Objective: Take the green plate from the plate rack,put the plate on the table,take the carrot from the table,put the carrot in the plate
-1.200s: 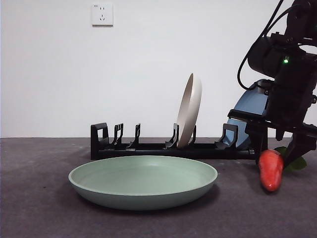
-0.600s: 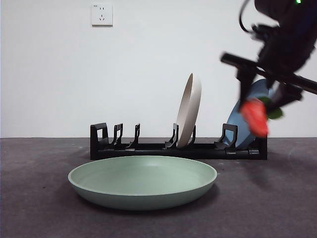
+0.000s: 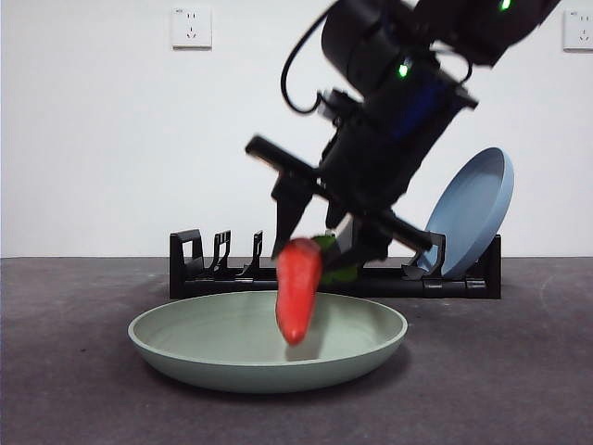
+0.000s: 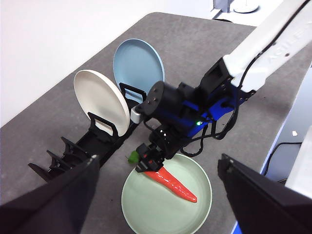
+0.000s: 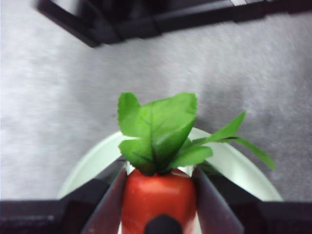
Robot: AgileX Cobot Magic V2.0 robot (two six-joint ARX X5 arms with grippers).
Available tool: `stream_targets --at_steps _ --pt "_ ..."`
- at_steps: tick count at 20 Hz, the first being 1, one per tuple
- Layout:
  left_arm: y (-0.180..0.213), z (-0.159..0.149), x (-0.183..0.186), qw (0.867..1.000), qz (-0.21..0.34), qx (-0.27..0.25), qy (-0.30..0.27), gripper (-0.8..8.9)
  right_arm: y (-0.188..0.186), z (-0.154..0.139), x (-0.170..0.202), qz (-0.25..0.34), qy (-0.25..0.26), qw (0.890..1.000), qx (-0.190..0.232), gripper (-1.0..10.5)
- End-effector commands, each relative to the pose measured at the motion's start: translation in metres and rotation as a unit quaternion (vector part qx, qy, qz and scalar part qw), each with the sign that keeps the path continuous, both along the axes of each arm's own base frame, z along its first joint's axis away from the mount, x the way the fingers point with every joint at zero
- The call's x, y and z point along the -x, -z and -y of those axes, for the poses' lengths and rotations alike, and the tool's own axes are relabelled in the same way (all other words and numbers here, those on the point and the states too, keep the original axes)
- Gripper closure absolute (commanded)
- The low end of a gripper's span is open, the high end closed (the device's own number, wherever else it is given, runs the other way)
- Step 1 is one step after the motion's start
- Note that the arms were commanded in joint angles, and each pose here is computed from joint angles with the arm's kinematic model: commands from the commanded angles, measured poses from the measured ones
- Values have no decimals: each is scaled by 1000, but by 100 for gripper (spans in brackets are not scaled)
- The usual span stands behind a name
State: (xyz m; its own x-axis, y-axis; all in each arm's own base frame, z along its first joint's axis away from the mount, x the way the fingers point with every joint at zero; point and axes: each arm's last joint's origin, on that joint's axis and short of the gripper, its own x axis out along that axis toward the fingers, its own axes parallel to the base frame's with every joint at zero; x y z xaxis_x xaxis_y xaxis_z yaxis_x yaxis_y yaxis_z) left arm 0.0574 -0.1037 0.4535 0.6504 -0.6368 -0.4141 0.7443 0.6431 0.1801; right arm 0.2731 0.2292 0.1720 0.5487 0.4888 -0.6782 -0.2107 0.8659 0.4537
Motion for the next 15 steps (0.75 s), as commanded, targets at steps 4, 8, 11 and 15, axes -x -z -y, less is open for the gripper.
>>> stream_targets --at_steps 4,8,11,15 --pt "0 -1 0 1000 -4 6 -4 405 24 -5 2 -27 -13 999 25 963" --pt "0 -1 0 1000 -6 8 -6 405 26 -10 8 -31 -45 998 35 962" --pt "0 -1 0 1000 -6 8 -6 405 29 -8 11 -47 -61 996 52 778" --pt "1 -1 0 1000 -14 10 -10 404 24 -11 8 -36 -64 997 39 500"
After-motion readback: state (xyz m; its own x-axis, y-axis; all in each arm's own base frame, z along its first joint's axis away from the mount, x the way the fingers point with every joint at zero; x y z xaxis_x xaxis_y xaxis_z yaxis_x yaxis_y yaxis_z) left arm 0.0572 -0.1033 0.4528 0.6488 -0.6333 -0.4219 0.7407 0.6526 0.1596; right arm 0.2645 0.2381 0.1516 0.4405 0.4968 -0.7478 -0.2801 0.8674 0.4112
